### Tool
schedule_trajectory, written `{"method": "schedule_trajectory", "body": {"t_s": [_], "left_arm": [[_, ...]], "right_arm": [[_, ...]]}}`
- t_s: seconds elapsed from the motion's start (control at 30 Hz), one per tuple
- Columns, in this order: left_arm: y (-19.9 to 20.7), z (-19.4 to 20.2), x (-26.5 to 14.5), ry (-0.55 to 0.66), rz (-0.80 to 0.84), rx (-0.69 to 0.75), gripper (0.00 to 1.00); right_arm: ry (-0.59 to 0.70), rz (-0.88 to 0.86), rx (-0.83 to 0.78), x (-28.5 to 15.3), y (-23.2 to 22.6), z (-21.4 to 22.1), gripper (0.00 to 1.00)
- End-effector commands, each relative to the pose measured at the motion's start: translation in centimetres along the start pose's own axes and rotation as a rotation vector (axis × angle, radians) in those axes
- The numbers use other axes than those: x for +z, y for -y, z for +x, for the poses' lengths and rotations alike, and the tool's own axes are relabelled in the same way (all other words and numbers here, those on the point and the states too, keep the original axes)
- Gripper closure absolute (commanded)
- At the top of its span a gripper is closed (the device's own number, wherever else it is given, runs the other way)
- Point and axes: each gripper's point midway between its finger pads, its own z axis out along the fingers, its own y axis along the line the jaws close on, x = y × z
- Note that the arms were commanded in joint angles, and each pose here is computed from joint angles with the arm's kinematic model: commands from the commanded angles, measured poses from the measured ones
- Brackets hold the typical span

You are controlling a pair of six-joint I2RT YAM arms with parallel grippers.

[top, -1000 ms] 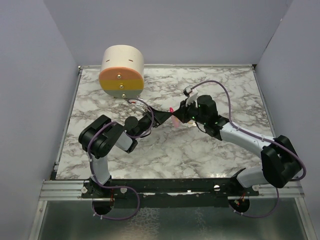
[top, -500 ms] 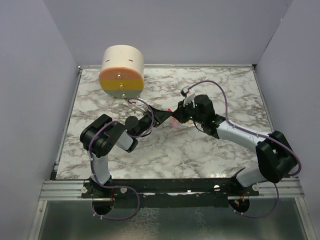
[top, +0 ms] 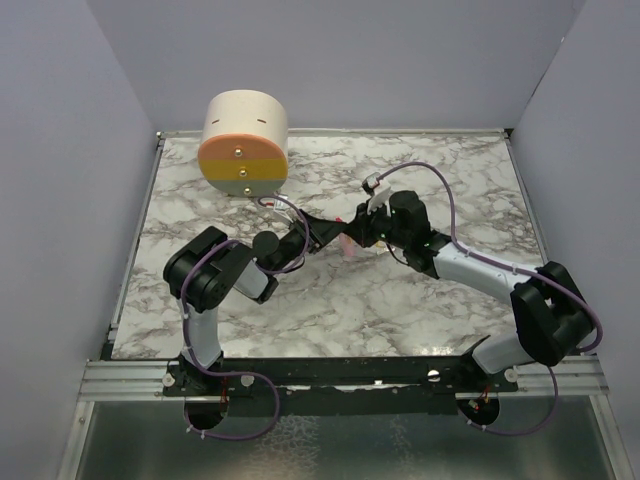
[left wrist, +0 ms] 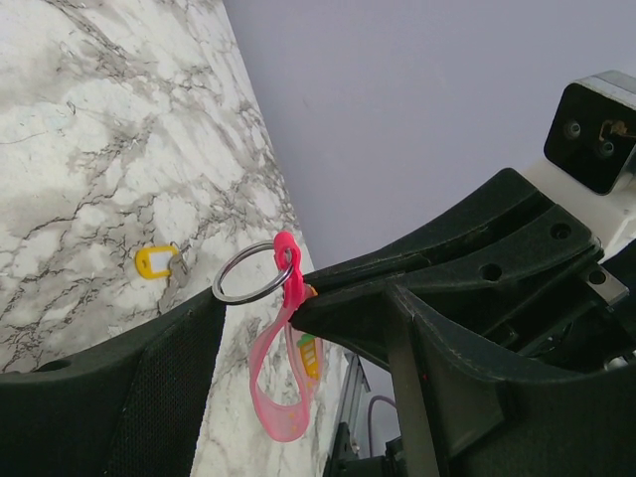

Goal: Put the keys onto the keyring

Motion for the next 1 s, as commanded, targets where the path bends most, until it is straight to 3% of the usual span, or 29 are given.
{"method": "schedule_trajectory", "body": {"t_s": [0.0,0.97], "left_arm": [[2.6,-1.4,0.6,0.05,0.116,0.043,0.33],[2.1,-1.9,0.2,0.055,0.115,0.039,0.34]], "right_arm": [[0.013,-0.066,-0.003,-0.1,-1.8,0.0,0.99],[-0.006,-0.072,0.007,-0.5,-2.8,1.2,0.99]]}}
